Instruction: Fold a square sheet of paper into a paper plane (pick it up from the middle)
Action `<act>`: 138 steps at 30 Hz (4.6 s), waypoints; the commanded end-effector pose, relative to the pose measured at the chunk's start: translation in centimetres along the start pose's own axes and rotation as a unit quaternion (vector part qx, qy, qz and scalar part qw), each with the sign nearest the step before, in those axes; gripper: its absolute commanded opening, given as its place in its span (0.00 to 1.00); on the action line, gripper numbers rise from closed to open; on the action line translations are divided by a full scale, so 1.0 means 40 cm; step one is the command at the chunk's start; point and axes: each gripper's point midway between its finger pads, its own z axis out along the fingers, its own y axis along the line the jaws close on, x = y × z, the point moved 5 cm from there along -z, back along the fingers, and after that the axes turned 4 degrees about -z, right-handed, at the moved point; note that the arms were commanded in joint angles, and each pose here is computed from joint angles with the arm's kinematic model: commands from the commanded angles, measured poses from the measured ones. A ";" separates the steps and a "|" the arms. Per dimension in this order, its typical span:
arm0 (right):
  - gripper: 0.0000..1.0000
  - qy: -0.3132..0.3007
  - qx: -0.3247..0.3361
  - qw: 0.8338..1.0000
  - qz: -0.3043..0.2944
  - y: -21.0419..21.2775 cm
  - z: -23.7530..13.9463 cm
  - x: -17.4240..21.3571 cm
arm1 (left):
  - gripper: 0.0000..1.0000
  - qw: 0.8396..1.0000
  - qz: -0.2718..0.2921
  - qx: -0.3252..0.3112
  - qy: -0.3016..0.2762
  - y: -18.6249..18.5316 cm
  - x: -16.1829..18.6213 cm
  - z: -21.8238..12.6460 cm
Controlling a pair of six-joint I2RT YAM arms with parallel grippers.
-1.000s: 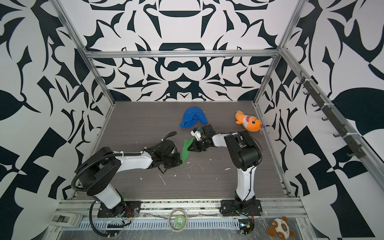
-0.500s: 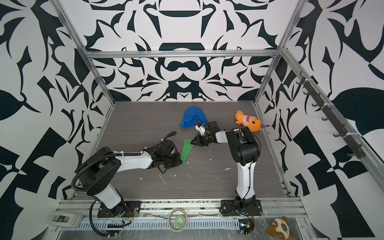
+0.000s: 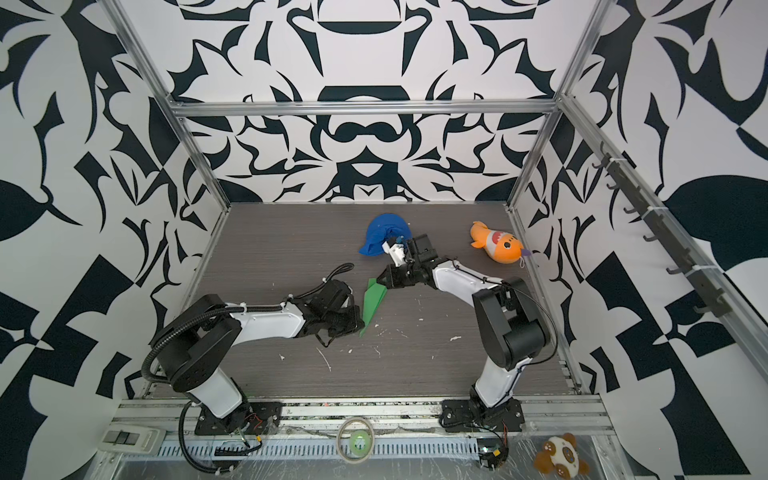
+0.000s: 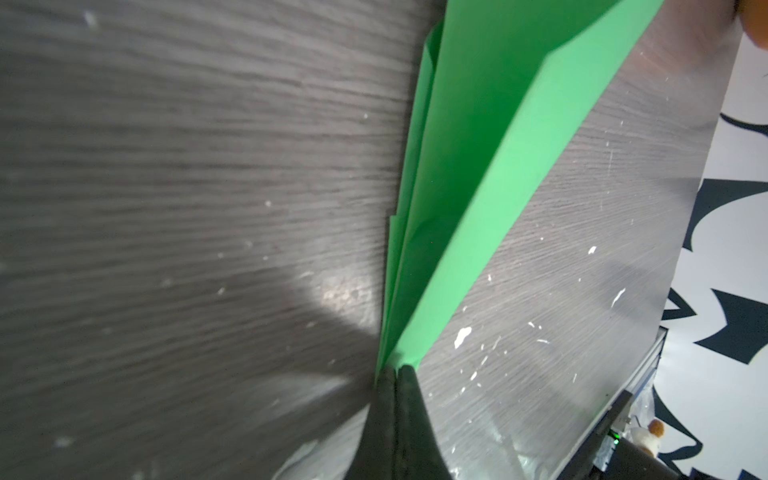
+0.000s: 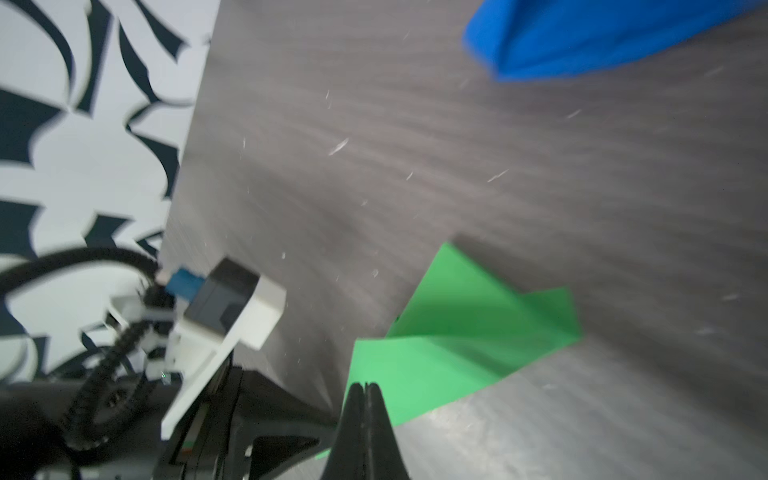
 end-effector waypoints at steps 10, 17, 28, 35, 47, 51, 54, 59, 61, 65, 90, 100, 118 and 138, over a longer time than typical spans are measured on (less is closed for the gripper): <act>0.03 0.132 0.080 0.983 -0.097 0.033 0.052 0.105 | 0.00 0.993 0.002 -0.099 0.067 0.124 0.079 -0.012; 0.02 0.146 0.084 0.979 -0.116 0.021 0.091 0.062 | 0.00 0.993 0.001 -0.101 0.065 0.115 0.069 -0.003; 0.00 0.180 0.107 0.970 -0.122 -0.014 0.111 0.074 | 0.00 0.992 -0.004 -0.104 0.066 0.118 0.071 -0.004; 0.00 0.193 0.110 0.967 -0.123 -0.022 0.116 0.080 | 0.00 0.992 -0.006 -0.106 0.067 0.121 0.072 -0.002; 0.00 0.199 0.171 0.957 -0.121 -0.072 0.126 0.060 | 0.00 0.992 -0.007 -0.107 0.066 0.124 0.073 -0.002; 0.00 0.202 0.185 0.954 -0.122 -0.086 0.120 0.056 | 0.00 0.992 -0.008 -0.109 0.067 0.127 0.075 -0.001; 0.00 0.205 0.197 0.951 -0.121 -0.103 0.110 0.052 | 0.00 0.992 -0.008 -0.109 0.068 0.127 0.075 -0.001; 0.00 0.206 0.208 0.949 -0.116 -0.128 0.099 0.041 | 0.00 0.992 -0.008 -0.108 0.068 0.126 0.075 -0.001; 0.00 0.204 0.213 0.949 -0.112 -0.137 0.100 0.036 | 0.00 0.992 -0.008 -0.108 0.068 0.126 0.075 0.000; 0.00 0.197 0.225 0.949 -0.101 -0.150 0.111 0.014 | 0.00 0.992 -0.008 -0.108 0.069 0.125 0.074 0.002; 0.00 0.072 0.282 0.957 -0.021 -0.115 -0.044 -0.082 | 0.00 0.992 -0.007 -0.106 0.062 0.120 0.068 0.002; 0.00 0.097 0.087 0.991 -0.022 0.080 0.025 0.056 | 0.00 0.993 -0.009 -0.105 0.059 0.118 0.065 0.002; 0.00 0.180 0.111 0.977 -0.016 0.025 0.156 0.150 | 0.00 0.994 -0.005 -0.093 0.052 0.095 0.054 -0.006; 0.00 0.207 0.148 0.967 0.021 -0.032 0.183 0.209 | 0.00 0.999 -0.034 0.035 -0.009 -0.045 -0.010 -0.017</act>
